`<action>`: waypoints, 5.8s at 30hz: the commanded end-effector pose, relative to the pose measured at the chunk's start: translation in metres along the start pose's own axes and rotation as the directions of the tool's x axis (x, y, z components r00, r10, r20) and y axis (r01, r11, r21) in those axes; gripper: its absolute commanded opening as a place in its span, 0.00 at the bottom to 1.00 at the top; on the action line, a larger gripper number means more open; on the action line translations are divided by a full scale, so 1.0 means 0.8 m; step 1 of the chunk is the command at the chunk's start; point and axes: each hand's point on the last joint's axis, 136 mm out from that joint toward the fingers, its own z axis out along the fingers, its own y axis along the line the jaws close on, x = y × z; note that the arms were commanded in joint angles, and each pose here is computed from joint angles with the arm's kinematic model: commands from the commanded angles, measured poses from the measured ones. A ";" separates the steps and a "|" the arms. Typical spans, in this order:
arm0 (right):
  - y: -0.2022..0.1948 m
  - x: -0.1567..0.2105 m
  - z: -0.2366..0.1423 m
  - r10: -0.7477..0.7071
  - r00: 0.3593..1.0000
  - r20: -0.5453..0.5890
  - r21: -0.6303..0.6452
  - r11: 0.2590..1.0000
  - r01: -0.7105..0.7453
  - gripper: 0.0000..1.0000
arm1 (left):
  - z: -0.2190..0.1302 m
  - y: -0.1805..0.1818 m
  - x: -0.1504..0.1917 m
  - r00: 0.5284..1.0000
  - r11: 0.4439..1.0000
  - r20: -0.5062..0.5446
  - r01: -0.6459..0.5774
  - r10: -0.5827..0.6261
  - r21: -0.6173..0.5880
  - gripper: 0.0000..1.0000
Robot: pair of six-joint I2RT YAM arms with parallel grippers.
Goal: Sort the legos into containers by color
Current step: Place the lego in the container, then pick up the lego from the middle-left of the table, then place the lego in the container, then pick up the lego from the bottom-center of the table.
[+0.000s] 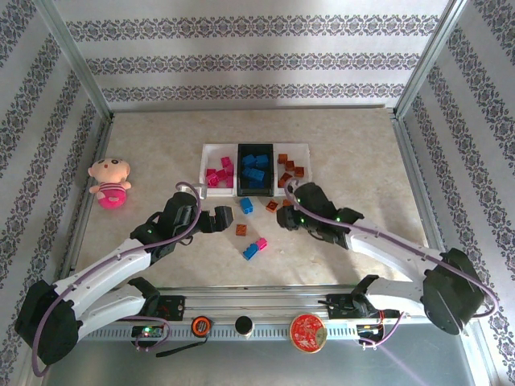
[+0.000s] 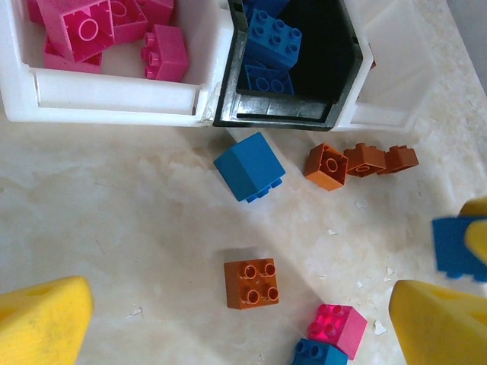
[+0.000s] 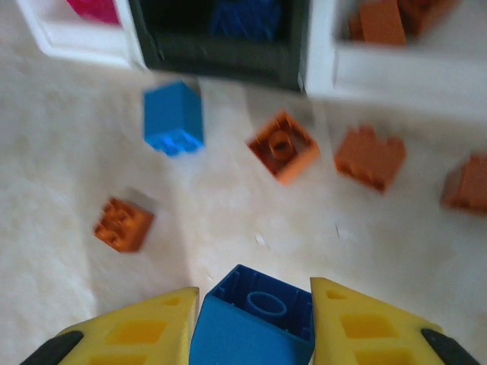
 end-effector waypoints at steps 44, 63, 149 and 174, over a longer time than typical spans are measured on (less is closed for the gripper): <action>-0.004 -0.112 0.080 0.020 0.989 0.149 0.043 0.999 -0.027 0.65 | 0.035 -0.046 0.144 0.838 0.928 -0.401 -0.347 0.371 0.134 0.91; -0.028 -0.067 0.026 0.047 0.980 0.194 0.053 0.997 -0.058 0.66 | 0.071 -0.066 0.187 0.732 0.866 -0.479 -0.478 0.485 0.148 0.51; 0.057 0.133 0.082 -0.327 0.911 -0.251 -0.174 0.941 0.290 0.69 | -0.033 -0.001 -0.071 0.991 0.995 0.116 -0.050 0.060 -0.089 1.00; 0.150 -0.021 0.074 -0.321 0.947 -0.005 -0.347 0.889 0.300 0.28 | -0.048 0.062 -0.005 0.995 0.980 0.098 0.052 -0.034 -0.190 1.00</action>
